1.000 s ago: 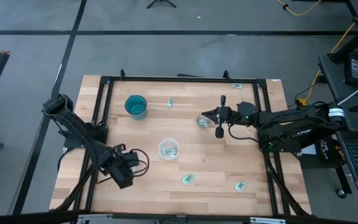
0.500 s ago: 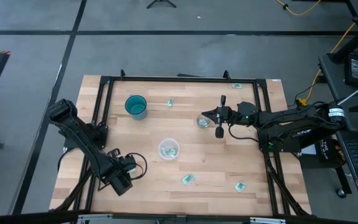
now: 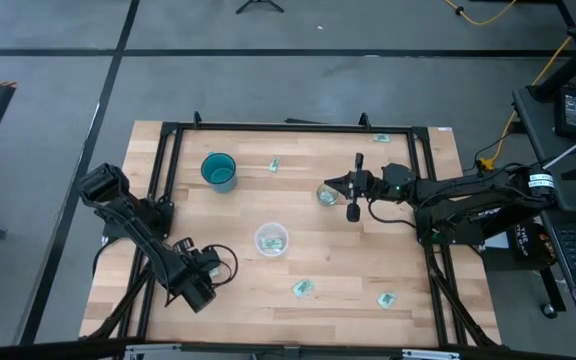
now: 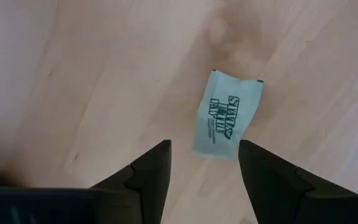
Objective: Pick and place Stevia / Truvia into bins
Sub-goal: Put the white stevia packet into the transparent plastic container
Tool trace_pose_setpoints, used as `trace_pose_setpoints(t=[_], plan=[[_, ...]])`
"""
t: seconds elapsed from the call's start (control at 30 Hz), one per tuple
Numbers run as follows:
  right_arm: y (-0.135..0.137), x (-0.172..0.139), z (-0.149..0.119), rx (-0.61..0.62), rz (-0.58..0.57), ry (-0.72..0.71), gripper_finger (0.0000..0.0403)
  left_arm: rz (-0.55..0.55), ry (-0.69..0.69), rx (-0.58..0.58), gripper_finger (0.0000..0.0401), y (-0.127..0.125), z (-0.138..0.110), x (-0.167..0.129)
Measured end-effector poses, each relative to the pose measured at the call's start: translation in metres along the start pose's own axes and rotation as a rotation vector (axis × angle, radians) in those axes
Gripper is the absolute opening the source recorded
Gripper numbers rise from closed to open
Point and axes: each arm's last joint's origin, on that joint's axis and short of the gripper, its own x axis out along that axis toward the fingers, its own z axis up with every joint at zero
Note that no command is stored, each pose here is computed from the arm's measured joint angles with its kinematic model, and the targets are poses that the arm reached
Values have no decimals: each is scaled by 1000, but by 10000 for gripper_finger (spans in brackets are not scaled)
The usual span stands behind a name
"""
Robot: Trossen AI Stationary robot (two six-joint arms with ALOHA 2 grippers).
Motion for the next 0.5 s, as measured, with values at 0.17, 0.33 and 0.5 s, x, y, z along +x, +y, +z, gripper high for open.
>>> trace_pose_setpoints(t=[0.17, 0.33, 0.5], plan=[[0, 0, 0, 22, 0, 0, 14, -18, -3, -3, 182, 1, -2, 8], [0, 0, 0, 22, 0, 0, 14, -29, -3, -14, 182, 4, -4, 16], [0, 0, 0, 22, 0, 0, 14, 1, 3, -51, 182, 11, -8, 26]])
